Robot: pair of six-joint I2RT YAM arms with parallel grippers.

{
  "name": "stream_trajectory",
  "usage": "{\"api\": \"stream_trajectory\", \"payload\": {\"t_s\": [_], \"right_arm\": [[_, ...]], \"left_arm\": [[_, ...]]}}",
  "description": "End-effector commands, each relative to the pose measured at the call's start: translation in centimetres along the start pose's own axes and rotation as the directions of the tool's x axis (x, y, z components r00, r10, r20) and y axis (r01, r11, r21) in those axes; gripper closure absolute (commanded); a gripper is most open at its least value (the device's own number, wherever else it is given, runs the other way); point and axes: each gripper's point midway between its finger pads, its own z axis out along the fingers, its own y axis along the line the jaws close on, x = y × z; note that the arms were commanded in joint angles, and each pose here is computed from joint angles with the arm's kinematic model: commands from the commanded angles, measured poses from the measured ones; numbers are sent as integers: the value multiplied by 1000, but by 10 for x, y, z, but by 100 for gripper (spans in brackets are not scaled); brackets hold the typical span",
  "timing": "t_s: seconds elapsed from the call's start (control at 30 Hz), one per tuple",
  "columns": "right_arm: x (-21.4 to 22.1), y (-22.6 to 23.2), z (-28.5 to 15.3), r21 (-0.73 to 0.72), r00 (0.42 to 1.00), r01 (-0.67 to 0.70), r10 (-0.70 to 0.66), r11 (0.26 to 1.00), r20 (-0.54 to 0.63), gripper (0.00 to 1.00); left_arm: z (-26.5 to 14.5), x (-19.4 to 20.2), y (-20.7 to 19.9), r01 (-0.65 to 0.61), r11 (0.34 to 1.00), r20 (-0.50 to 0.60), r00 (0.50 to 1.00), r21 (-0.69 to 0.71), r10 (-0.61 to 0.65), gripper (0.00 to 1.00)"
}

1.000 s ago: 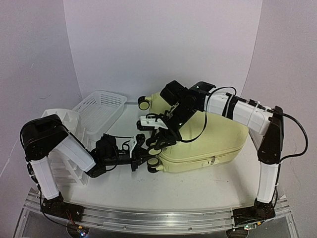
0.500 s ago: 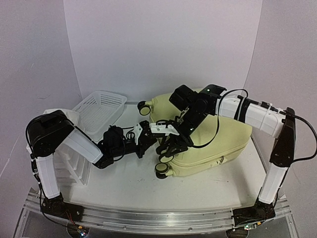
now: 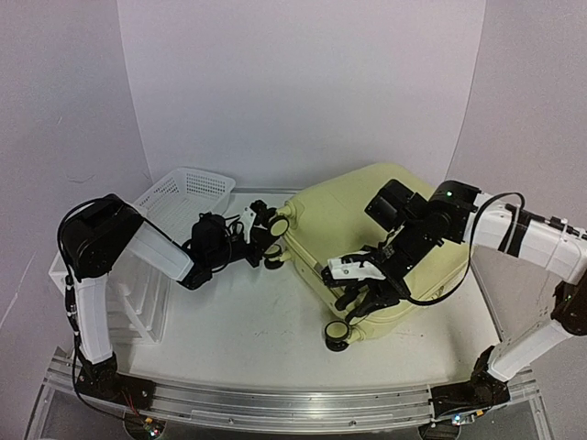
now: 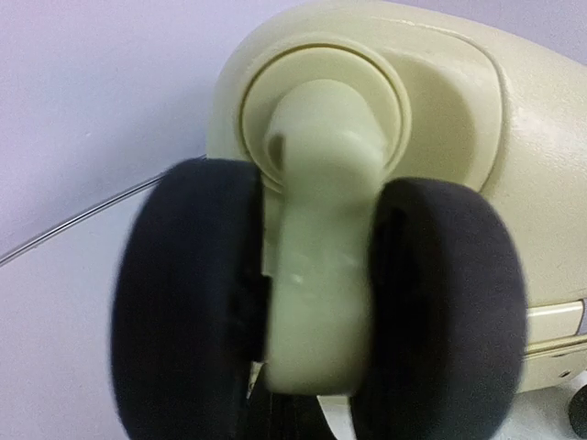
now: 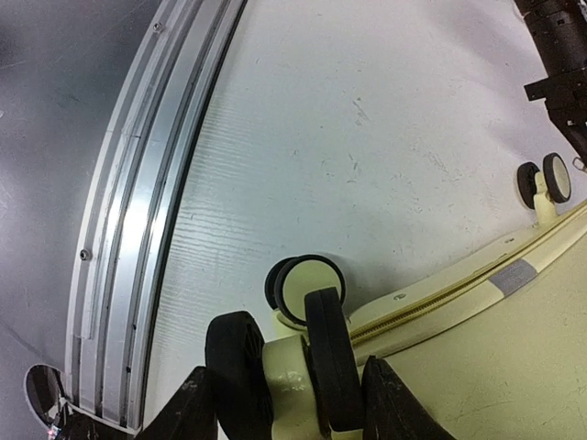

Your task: Open, take out, and arrange the luggage

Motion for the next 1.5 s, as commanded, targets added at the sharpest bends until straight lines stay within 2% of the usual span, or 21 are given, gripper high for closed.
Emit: {"api": "stream_trajectory", "payload": {"t_s": [0.0,0.1,0.33,0.43,0.53,0.7,0.83,0.87,0.93,1.07,1.2,1.23,1.27,1.47], "right_arm": [[111,72,-22,-25,838,-366,318,930,-444,100],[127,80,-26,-15,844,-302,260,953,-469,100],[147,90,-29,2,851,-218,192,976,-488,100],[147,91,-34,-3,846,-211,181,978,-502,100],[141,88,-35,-18,846,-199,162,980,-508,100],[127,80,-26,-50,854,-195,145,980,-499,100],[112,69,-21,-34,884,-175,142,984,-445,100],[108,66,-21,-20,891,-173,148,985,-428,100],[101,59,-20,6,903,-176,163,984,-397,100],[85,45,-18,67,930,-189,201,980,-309,100],[65,24,-11,121,943,-227,249,966,-222,100],[59,16,-9,138,941,-244,269,960,-207,100],[51,6,-7,150,939,-261,287,953,-189,100],[-9,-69,22,196,918,-365,387,910,-87,100]], "left_arm": [[-3,-53,54,-31,992,153,987,-123,50,100],[3,-47,58,-48,994,137,989,-97,61,100],[17,-45,88,78,993,145,985,84,-89,100],[37,-56,77,103,965,113,985,239,-134,100],[55,-56,71,177,931,82,974,319,-213,100],[90,-49,61,232,929,71,962,290,-263,100],[98,-55,68,259,956,82,959,135,-271,100],[95,-58,76,279,957,87,954,74,-285,97],[84,-77,76,273,961,104,955,50,-277,92],[43,-123,68,237,971,141,962,-11,-233,65],[-3,-174,55,253,967,140,959,-38,-245,51],[-13,-184,49,266,964,138,956,-23,-260,39],[-26,-196,40,270,963,137,954,-2,-268,32],[-104,-249,-39,232,966,176,952,117,-250,28]]}}
